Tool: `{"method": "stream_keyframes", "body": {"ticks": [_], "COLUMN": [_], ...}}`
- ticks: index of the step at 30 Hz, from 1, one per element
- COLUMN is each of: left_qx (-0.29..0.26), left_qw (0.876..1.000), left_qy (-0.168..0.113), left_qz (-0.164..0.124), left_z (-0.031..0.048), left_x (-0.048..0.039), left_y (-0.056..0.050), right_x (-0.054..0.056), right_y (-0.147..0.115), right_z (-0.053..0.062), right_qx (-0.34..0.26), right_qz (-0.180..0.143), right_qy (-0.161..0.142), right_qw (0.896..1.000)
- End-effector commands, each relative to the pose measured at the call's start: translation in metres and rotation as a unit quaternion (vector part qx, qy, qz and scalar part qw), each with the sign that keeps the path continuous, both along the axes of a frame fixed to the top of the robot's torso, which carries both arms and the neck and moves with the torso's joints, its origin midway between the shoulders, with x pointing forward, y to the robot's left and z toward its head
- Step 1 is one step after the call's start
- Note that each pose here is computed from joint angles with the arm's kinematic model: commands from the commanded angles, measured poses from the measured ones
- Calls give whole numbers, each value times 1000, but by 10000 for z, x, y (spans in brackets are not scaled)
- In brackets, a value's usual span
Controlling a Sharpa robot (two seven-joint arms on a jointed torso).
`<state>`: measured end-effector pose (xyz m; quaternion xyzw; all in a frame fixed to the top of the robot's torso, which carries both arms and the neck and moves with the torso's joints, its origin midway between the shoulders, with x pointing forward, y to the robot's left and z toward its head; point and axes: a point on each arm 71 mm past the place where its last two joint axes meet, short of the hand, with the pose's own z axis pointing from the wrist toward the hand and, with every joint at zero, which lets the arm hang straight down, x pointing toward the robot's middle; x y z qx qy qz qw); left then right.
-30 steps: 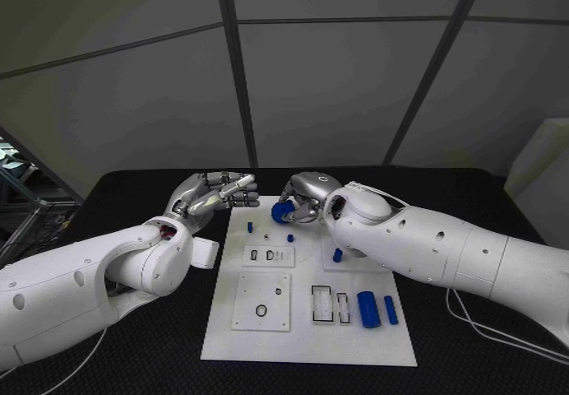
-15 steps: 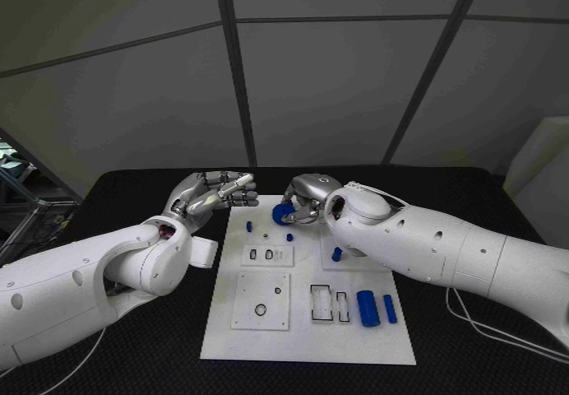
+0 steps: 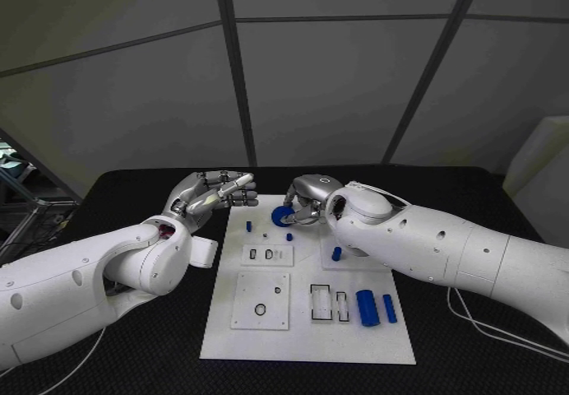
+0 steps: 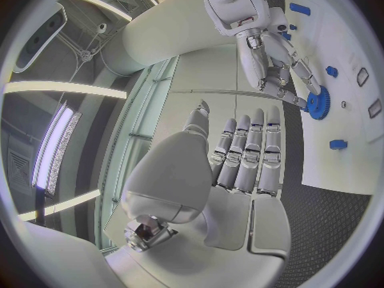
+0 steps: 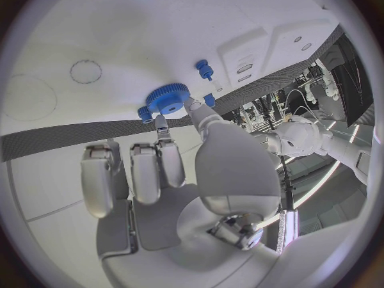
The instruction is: Assemble the parts on the task board
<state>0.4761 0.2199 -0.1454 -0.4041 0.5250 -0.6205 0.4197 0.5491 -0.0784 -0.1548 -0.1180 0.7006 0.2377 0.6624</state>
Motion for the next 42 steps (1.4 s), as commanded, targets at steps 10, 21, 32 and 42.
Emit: {"method": "stream_keyframes", "body": {"ticks": [10,21,32,42], "left_qx": [0,2,3,3], "left_qw": [1000,1000,1000,1000], "left_qy": [-3,-3,-2,-1], "left_qz": [-5,0,3,6], "left_z": [15,9,-8,-34], "left_x": [-3,8,37,69], "left_y": [-6,51,70,80], "right_x": [12,-114,-206,-206], "right_y": [-56,-799,-1826,-2107], "right_z": [30,189,177,42], "right_qx": [22,173,228,201], "right_qz": [-10,0,-30,-56], "right_qy": [-1,-2,59,49], "right_qw": [1000,985,971,977]}}
